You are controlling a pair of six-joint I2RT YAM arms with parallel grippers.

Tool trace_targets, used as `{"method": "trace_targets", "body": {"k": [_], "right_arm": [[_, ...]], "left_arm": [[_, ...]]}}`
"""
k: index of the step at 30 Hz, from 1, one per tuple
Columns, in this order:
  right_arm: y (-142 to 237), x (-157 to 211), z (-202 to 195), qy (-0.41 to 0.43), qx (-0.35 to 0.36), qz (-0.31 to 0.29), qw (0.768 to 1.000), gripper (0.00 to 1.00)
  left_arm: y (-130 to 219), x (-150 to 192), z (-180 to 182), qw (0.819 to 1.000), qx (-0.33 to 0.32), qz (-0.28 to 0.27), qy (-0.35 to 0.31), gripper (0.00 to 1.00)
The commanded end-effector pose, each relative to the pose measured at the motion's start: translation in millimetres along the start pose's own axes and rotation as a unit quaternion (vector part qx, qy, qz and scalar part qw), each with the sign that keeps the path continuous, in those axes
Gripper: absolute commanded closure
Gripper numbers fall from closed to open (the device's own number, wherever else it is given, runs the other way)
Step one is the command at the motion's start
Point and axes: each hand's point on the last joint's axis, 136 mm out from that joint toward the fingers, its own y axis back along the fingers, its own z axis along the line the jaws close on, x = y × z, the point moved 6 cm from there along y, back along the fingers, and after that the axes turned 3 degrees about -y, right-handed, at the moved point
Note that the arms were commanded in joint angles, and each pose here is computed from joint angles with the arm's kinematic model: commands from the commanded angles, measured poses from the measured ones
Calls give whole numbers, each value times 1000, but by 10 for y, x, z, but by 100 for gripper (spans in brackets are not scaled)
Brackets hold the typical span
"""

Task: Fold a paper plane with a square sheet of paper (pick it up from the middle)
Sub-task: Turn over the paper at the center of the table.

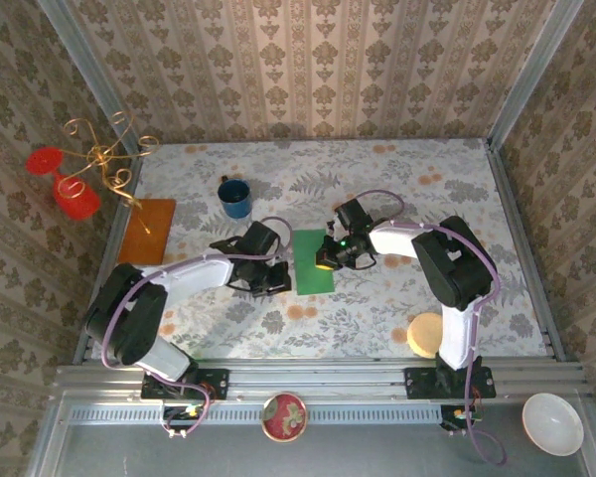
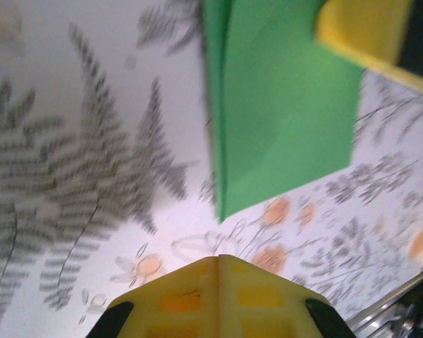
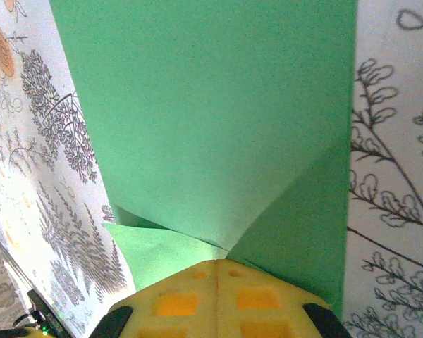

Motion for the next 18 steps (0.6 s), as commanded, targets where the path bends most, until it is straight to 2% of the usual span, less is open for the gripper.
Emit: {"method": "trace_targets", "body": {"k": [1,4,8,14,18], "right_arm": [[228,-25,222,11,-29,-18,999,98],[365,-13,277,4,-38,-38,999,88],[478,45,164,-24,-27,-61,997,76],[487,151,13,-74,-25,-70,994,68],[398,195,-60,-108,-38,-65,991,66]], "left_arm": [[52,-314,-237,998,31,-56,-18,91],[-52,-454,-285,998,31,-60,-13,90],[-217,-560,-248,998,20,-55,-2,90],[-376,-648,-95,998,10,-50,25,89],[-477,-613,-1,998,1,-40,42,90]]}}
